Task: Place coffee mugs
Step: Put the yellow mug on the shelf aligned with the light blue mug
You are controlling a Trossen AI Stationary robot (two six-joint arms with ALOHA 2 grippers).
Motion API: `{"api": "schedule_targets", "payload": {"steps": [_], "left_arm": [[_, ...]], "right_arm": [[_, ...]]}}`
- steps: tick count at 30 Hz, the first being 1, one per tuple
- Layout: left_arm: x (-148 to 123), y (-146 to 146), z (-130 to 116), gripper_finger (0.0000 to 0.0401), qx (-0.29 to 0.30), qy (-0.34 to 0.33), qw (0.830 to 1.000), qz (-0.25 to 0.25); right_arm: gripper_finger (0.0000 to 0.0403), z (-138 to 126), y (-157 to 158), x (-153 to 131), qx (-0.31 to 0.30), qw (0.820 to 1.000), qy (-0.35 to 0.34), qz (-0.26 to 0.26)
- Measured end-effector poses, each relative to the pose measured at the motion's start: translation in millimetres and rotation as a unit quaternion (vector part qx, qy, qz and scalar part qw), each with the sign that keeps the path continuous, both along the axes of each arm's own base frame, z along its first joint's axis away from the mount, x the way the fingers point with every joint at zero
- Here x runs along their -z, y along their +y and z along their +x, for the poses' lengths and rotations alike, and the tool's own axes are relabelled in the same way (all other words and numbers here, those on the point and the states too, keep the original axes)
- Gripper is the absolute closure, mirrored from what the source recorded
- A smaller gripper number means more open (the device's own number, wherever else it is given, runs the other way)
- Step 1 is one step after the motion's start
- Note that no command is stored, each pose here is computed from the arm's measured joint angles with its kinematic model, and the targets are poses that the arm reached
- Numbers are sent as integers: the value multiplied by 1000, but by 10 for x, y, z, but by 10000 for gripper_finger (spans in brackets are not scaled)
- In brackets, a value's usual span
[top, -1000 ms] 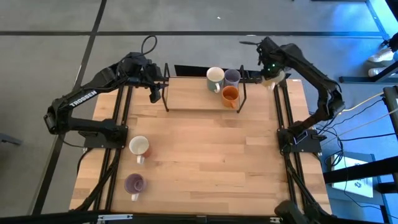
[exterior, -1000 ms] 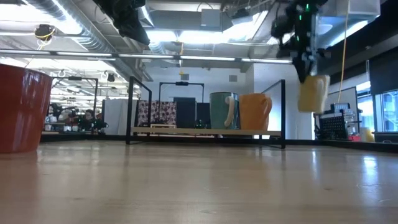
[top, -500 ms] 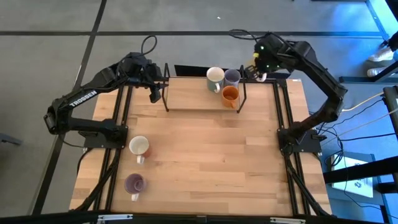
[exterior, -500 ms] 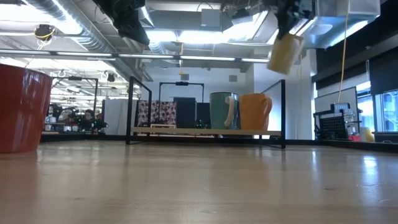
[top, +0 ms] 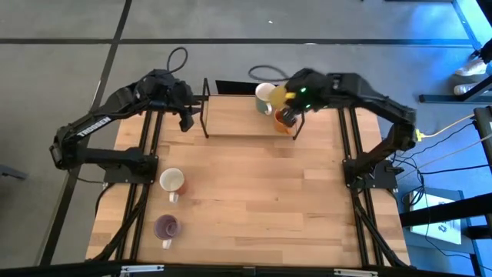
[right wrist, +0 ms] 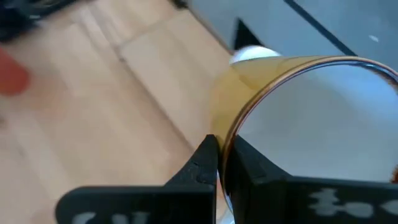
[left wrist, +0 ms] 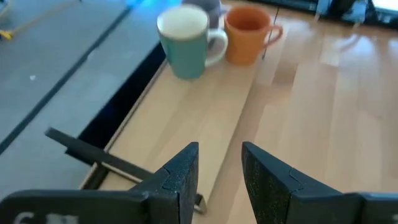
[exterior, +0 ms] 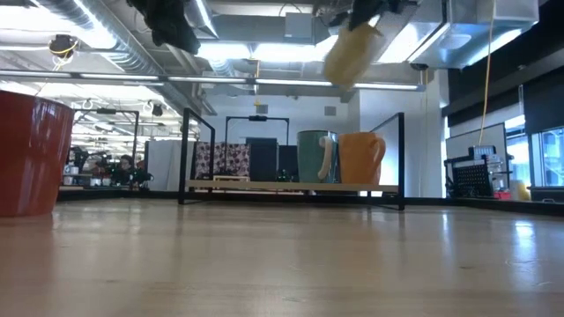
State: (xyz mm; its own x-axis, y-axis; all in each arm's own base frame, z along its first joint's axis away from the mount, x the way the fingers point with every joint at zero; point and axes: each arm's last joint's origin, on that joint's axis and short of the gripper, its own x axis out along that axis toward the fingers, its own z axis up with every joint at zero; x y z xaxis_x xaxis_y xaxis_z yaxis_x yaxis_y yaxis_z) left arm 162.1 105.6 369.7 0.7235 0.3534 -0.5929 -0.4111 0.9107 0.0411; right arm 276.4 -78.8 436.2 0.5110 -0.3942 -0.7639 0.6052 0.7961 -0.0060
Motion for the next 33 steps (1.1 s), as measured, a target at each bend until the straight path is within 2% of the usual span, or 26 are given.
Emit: {"api": "schedule_targets", "payload": {"steps": [5, 14, 25, 33], "left_arm": [[-82, -89, -134, 284, 0, -17, 1000, 12], [-123, -135, -200, 284, 5, -26, 999, 23], [-124, -136, -200, 284, 16, -21, 999, 34], [-124, -136, -200, 284, 19, -19, 999, 37]], "right_arm": [[402, 367, 87, 255, -12, 999, 15, 38], [402, 881, -67, 900, 37, 990, 89, 102], [402, 1152, -126, 1364, 58, 980, 142, 125], [402, 1219, -162, 1511, 72, 979, 164, 102]]}}
